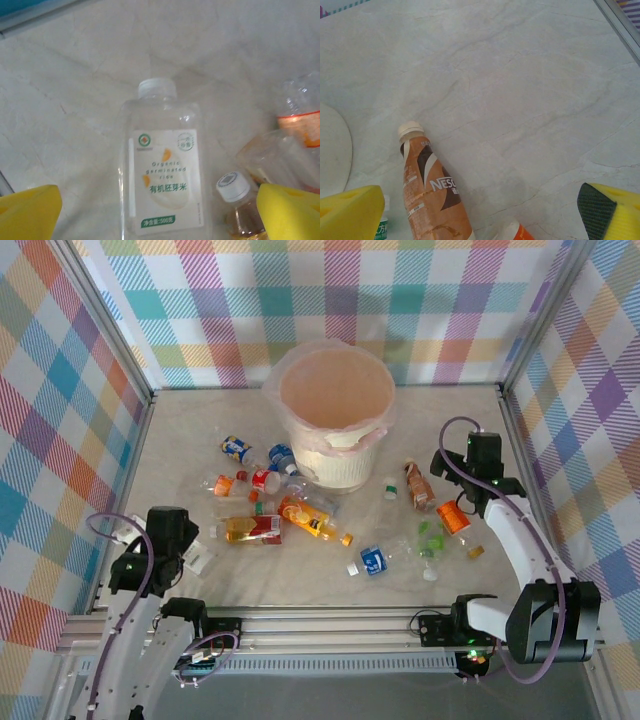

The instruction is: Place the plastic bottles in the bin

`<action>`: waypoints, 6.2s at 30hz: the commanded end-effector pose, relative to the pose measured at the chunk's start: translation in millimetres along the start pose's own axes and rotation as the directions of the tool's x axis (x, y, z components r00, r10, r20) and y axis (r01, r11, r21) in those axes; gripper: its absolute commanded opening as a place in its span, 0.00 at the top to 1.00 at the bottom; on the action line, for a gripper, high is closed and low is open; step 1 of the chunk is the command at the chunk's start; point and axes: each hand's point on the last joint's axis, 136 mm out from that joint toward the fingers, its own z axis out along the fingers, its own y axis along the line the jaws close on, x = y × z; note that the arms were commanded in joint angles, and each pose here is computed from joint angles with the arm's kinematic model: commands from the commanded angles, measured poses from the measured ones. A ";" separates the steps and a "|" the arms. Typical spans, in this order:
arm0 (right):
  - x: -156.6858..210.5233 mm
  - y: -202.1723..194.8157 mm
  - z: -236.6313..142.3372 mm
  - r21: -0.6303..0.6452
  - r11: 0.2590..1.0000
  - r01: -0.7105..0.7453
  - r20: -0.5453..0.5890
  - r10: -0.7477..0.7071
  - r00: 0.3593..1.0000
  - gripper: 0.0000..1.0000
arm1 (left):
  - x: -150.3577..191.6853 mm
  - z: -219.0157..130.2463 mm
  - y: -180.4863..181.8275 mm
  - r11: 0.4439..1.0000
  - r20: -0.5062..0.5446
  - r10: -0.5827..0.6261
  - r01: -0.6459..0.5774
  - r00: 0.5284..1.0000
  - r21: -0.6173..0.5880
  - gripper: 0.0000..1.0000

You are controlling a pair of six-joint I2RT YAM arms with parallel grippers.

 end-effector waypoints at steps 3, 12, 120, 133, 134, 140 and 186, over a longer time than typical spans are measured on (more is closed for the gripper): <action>1.5 0.2 -3.5 -0.004 1.000 -0.007 -0.024 0.007 1.000 0.00 | 18.1 16.5 3.9 0.997 -0.085 0.023 -0.029 0.996 -0.069 0.00; -0.5 3.3 -2.8 -0.018 1.000 -0.004 -0.020 0.004 1.000 0.00 | 20.6 40.1 1.0 0.979 -0.111 0.083 -0.102 0.990 -0.176 0.00; 44.9 -44.7 -71.3 0.248 0.957 -0.148 -0.230 0.207 0.951 0.00 | 43.4 -174.9 -544.2 0.032 0.412 0.619 -0.546 0.669 0.837 0.64; 82.4 -58.8 -50.8 0.304 0.946 -0.113 -0.353 0.222 0.909 0.00 | 76.7 -136.4 -526.3 0.037 0.417 0.732 -0.642 0.539 0.766 0.55; 86.1 -59.0 -48.9 0.307 0.945 -0.113 -0.365 0.226 0.903 0.00 | 76.7 -136.2 -525.7 0.038 0.415 0.734 -0.643 0.538 0.765 0.54; 103.8 -60.9 -34.4 0.314 0.941 -0.122 -0.404 0.249 0.880 0.00 | 74.6 -135.6 -524.5 0.051 0.417 0.733 -0.655 0.537 0.754 0.45; 135.2 -64.6 -3.1 0.289 0.940 -0.183 -0.473 0.307 0.826 0.02 | 0.8 -239.4 -484.5 0.050 0.506 0.596 -0.657 0.624 0.752 0.00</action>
